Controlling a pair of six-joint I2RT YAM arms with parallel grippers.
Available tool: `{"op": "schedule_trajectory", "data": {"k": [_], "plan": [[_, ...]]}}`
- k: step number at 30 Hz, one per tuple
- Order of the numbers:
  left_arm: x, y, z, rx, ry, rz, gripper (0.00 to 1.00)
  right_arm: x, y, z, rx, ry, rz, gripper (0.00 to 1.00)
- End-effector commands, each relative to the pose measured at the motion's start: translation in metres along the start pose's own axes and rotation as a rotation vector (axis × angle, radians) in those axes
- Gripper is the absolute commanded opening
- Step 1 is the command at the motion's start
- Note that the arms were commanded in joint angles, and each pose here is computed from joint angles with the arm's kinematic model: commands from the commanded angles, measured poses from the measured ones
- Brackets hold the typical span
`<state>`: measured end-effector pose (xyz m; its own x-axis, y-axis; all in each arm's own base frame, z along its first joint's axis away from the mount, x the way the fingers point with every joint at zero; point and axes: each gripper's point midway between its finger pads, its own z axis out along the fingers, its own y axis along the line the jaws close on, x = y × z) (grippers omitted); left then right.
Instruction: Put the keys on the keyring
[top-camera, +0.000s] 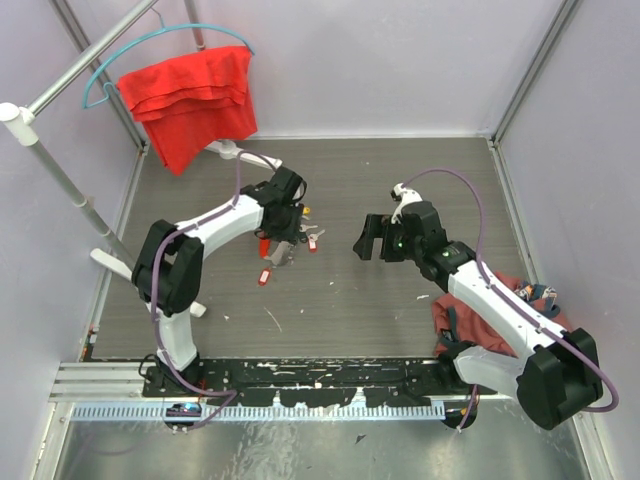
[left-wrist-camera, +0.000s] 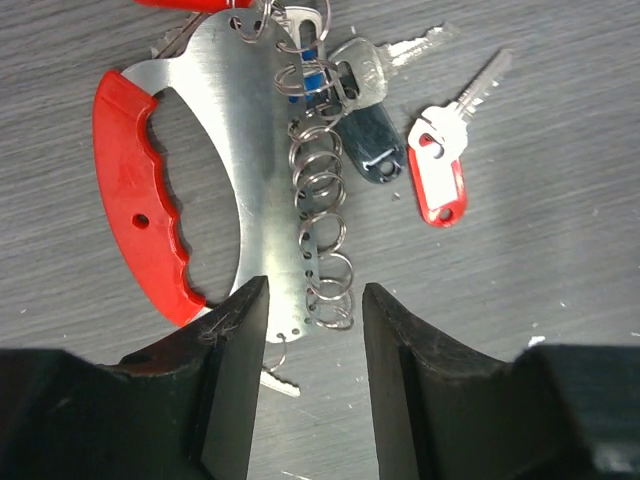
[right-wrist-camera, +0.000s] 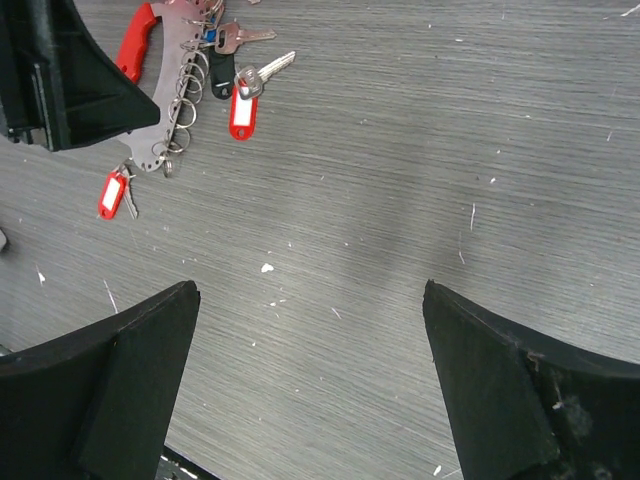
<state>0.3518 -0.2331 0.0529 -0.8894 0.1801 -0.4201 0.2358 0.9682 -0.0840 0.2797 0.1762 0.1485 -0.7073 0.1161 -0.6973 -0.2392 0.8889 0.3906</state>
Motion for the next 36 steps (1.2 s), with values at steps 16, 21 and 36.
{"op": "schedule_trajectory", "data": {"k": [16, 21, 36], "plan": [[-0.012, 0.062, -0.009, -0.103, -0.06, -0.087, 0.61, -0.018, 0.014, 0.002, -0.059, -0.078, 0.021, 1.0], [-0.021, 0.072, 0.005, -0.167, -0.042, -0.058, 0.62, -0.018, 0.013, 0.0, -0.055, -0.077, 0.01, 1.0], [-0.022, 0.077, 0.038, -0.131, 0.02, -0.068, 0.63, -0.014, 0.011, 0.0, -0.048, -0.059, -0.005, 1.0]]}}
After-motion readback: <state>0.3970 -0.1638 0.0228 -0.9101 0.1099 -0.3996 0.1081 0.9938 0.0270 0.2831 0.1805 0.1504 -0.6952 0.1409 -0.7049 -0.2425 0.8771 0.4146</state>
